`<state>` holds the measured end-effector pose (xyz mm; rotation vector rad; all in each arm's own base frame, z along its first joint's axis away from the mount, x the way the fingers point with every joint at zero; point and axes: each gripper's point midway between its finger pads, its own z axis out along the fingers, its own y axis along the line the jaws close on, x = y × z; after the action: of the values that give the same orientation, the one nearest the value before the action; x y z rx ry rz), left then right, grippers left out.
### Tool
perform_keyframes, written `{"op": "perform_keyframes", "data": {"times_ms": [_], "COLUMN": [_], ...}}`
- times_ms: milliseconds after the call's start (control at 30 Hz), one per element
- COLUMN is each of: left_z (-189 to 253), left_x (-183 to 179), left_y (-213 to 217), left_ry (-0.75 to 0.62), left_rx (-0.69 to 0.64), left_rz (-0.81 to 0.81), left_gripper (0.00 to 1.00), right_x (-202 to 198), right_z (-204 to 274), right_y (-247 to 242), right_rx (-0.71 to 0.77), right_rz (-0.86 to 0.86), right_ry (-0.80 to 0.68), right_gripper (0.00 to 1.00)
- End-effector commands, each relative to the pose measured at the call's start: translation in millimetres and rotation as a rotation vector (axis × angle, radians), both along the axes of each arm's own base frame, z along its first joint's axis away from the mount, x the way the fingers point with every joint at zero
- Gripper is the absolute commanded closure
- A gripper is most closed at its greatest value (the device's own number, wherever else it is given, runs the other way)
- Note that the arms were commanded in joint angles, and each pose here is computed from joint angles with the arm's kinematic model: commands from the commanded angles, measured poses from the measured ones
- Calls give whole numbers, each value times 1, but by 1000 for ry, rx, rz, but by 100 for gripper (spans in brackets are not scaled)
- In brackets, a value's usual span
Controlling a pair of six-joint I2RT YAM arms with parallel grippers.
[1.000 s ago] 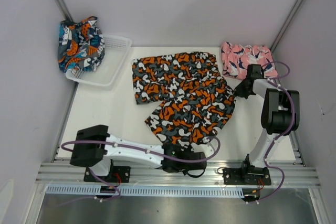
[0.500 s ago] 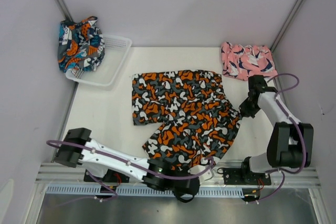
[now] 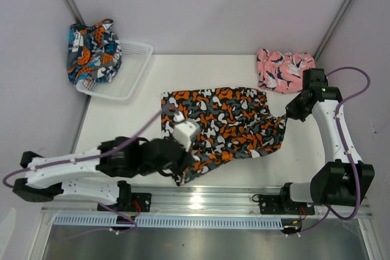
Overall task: Fold and stack the shorts
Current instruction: Fold the shorts
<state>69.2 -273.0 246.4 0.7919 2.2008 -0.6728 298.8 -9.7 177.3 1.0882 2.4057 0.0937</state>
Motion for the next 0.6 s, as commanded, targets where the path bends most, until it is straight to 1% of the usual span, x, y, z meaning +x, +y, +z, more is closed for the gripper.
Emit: {"op": "perform_keyframes", "data": {"times_ms": [0,33,67,100,133,167,200,233,300,333,467,500,567], "left_z": [38,42,56,59,59,67,69,70,72,75,78,78,74], "left_x": [34,48,57,74,83,90,97,115,127,143,177,188,203], "left_y": [34,41,44,50,53,53,54,60,62,71,92,104,104], "left_ry": [-100,-130,-153,-165,-189,-201,-204,-216,-210,-220,-233,-233,-229], "left_rx": [-14,-1,-25,-13,8,-3,-4,9,-4,-6,-6,-3,-2], "left_rz": [92,120,140,194,197,207,214,263,271,323,427,476,481], "left_gripper": [100,100,100,100,100,100,100,100,100,100,100,100,100], "right_x": [8,13,20,24,31,40,47,54,68,76,97,103,114], "right_z": [21,24,30,33,36,46,43,46,50,53,57,62,57], "right_y": [10,12,14,20,22,23,31,35,40,42,46,47,49], "right_rx": [57,67,79,108,113,114,153,168,197,213,254,264,287], "right_rz": [-1,-7,-5,1,1,-1,16,15,10,0,-37,-41,-64], "right_ry": [-32,-46,-59,-68,-80,-109,-90,-98,-104,-120,-137,-150,-151], "right_gripper": [100,100,100,100,100,100,100,100,100,100,100,100,100]}}
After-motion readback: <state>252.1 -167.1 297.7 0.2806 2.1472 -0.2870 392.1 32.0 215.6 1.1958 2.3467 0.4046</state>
